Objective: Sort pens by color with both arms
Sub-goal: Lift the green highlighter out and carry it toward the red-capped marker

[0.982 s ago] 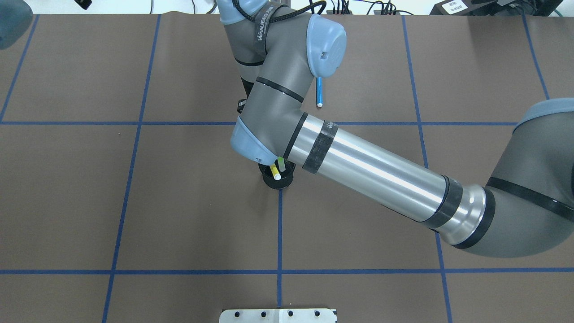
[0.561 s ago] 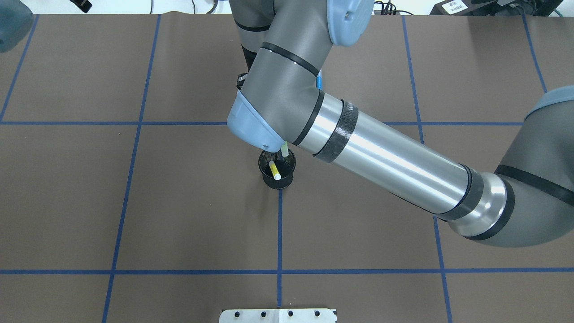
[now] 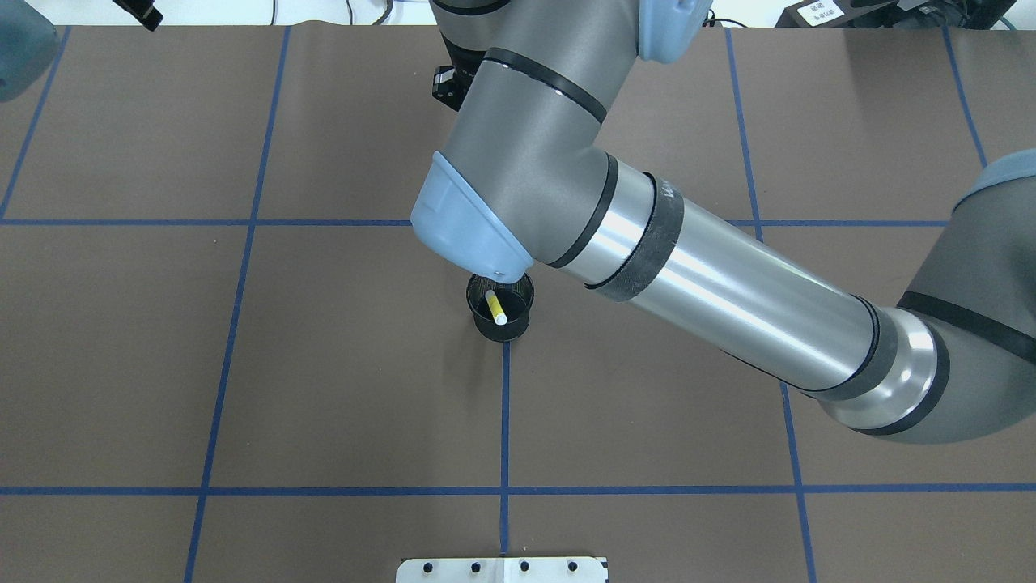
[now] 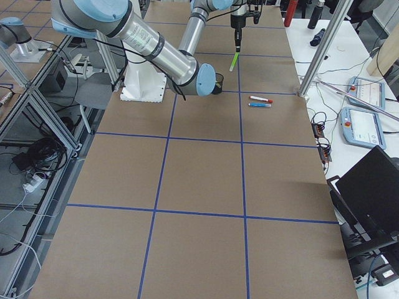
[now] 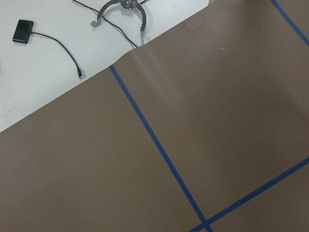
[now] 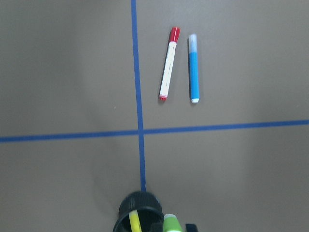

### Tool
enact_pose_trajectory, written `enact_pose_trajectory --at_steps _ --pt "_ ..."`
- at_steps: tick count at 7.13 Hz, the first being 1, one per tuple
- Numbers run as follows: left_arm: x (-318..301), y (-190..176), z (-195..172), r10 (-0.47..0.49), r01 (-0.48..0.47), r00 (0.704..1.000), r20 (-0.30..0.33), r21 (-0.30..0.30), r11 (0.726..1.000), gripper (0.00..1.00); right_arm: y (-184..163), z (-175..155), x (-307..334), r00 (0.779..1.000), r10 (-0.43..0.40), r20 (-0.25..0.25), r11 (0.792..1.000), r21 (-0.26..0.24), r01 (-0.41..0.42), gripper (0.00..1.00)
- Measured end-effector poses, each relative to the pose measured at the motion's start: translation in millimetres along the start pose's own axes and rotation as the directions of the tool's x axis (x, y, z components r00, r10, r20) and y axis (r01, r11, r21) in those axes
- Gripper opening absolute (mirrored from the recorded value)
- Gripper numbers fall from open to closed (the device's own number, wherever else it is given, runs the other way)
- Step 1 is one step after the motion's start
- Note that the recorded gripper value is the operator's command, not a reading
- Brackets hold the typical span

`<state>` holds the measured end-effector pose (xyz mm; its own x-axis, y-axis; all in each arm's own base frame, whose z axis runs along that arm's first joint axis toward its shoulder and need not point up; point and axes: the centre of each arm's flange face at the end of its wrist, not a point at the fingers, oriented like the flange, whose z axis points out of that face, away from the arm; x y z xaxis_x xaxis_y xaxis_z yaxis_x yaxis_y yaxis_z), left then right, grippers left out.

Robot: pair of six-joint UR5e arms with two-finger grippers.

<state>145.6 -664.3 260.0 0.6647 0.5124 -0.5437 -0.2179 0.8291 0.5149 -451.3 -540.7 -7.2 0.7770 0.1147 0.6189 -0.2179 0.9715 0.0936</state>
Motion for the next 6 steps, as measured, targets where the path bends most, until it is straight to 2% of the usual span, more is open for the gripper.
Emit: enact_pose_trajectory --at_steps 2,3,4,5,6 --pt "5 5 3 -0.006 0.005 0.997 -0.075 -0.012 1.000 1.00 -6 17 -3 0.999 0.029 0.030 0.983 0.180 -0.034 0.00" --pt "6 6 3 -0.010 0.009 0.995 -0.094 -0.014 1.000 1.00 4 42 -10 0.998 0.039 0.040 0.959 0.280 -0.049 0.00" --pt "7 7 3 -0.014 0.012 0.995 -0.102 -0.016 1.000 1.00 16 77 -22 0.997 0.056 0.054 0.918 0.389 -0.073 0.00" --pt "7 7 4 -0.017 0.015 0.994 -0.104 -0.019 1.000 1.00 22 114 -36 0.995 0.076 0.067 0.868 0.487 -0.099 0.00" --pt "6 7 5 -0.020 0.018 0.994 -0.105 -0.022 1.000 1.00 25 148 -45 0.993 0.097 0.066 0.817 0.565 -0.117 0.00"
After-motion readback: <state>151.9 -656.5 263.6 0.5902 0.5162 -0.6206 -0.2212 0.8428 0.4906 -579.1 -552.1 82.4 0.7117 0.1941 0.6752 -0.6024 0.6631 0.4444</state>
